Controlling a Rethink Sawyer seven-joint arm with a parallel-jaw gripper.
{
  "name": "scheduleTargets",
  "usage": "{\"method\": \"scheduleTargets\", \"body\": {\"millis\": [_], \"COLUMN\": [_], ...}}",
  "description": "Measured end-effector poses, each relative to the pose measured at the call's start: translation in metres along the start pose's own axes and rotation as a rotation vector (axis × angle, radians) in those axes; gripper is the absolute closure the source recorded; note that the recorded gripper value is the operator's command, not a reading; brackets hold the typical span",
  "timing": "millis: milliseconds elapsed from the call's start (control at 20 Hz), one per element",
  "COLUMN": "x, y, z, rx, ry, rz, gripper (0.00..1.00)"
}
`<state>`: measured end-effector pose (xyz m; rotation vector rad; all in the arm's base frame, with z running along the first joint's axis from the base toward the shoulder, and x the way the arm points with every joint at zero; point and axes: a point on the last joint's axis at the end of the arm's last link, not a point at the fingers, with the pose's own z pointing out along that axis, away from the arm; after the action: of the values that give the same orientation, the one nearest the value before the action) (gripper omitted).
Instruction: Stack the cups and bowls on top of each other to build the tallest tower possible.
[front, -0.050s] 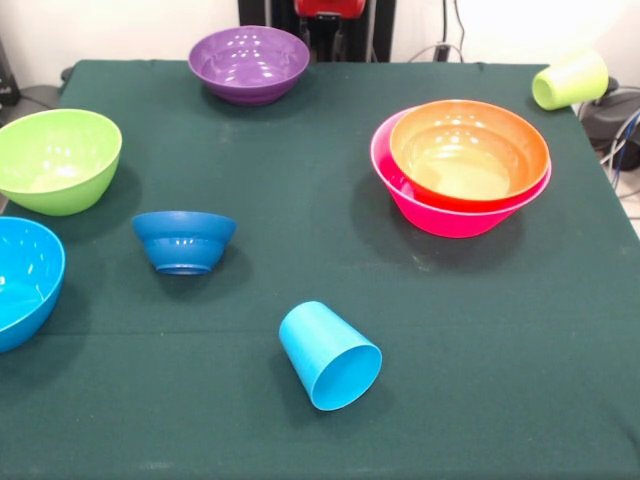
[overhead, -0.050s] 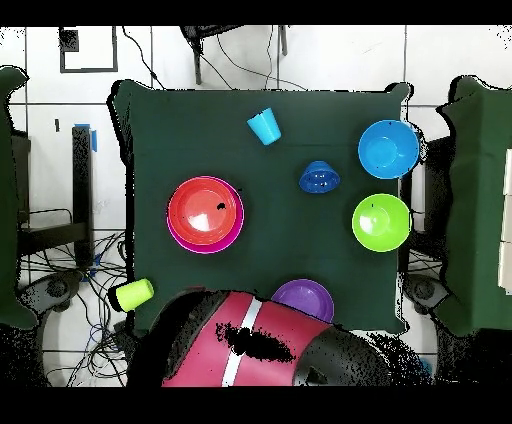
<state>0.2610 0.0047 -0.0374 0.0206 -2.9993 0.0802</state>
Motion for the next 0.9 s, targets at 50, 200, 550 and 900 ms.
{"method": "scheduleTargets", "body": {"millis": [50, 200, 550, 900], "x": [0.0, -0.003, -0.008, -0.011], "y": [0.0, -0.003, -0.008, -0.006], "z": [0.0, 0.001, 0.001, 0.0], "rx": [0.0, 0.0, -0.005, -0.007], "ry": [-0.001, -0.01, -0.007, 0.0], "rz": [-0.001, -0.011, -0.001, -0.003], "gripper": [0.0, 0.0, 0.0, 0.0]}}
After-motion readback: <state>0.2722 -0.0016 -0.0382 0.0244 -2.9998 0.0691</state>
